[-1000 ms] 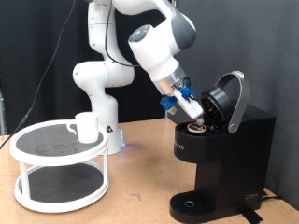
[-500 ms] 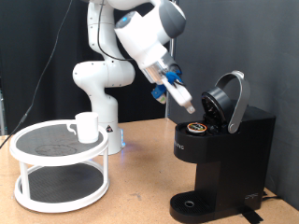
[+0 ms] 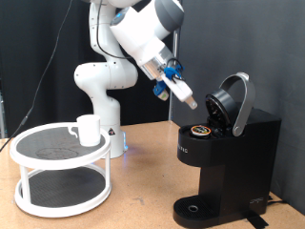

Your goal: Make a cup of coffee with the keurig machine

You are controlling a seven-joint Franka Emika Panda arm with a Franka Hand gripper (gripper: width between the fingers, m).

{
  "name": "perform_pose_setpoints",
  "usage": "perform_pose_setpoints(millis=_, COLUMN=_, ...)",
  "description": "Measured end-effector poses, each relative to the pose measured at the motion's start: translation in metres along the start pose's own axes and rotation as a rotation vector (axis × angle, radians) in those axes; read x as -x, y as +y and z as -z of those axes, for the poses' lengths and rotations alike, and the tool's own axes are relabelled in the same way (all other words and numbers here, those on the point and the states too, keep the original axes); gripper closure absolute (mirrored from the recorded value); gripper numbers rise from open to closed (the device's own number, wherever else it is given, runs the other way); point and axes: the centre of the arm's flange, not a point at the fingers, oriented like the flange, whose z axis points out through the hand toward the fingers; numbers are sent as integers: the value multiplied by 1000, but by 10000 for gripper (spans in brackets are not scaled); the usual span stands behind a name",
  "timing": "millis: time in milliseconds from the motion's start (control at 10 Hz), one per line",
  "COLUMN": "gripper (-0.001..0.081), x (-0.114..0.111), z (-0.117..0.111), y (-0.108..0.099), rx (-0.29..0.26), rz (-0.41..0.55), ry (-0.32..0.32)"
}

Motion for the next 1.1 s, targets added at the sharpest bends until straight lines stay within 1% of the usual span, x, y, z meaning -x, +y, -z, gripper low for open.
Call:
perform_pose_setpoints(millis=200, gripper=71, x=15, z=27, y=7, rx=15, rz=17, ry=-50)
perform_pose_setpoints(millis=400, gripper=71, x=29, z=51, y=16, rx=37, rz=45, ry=-76)
perform_pose_setpoints(millis=600, gripper=71, x=40, z=75, y=21, rx=56, rz=47, ry=-102)
perform_pose_setpoints(millis=700, gripper=71, x=41, z=81, y=21, rx=69, rz=44, ry=-106)
perform_pose_setpoints(millis=900, gripper=71, x=40, z=78, y=21, rx=77, rz=40, ry=-105)
perform_pose_setpoints(millis=1100, gripper=71, x=49, z=76, y=30, rx=140, rz=11, ry=-175)
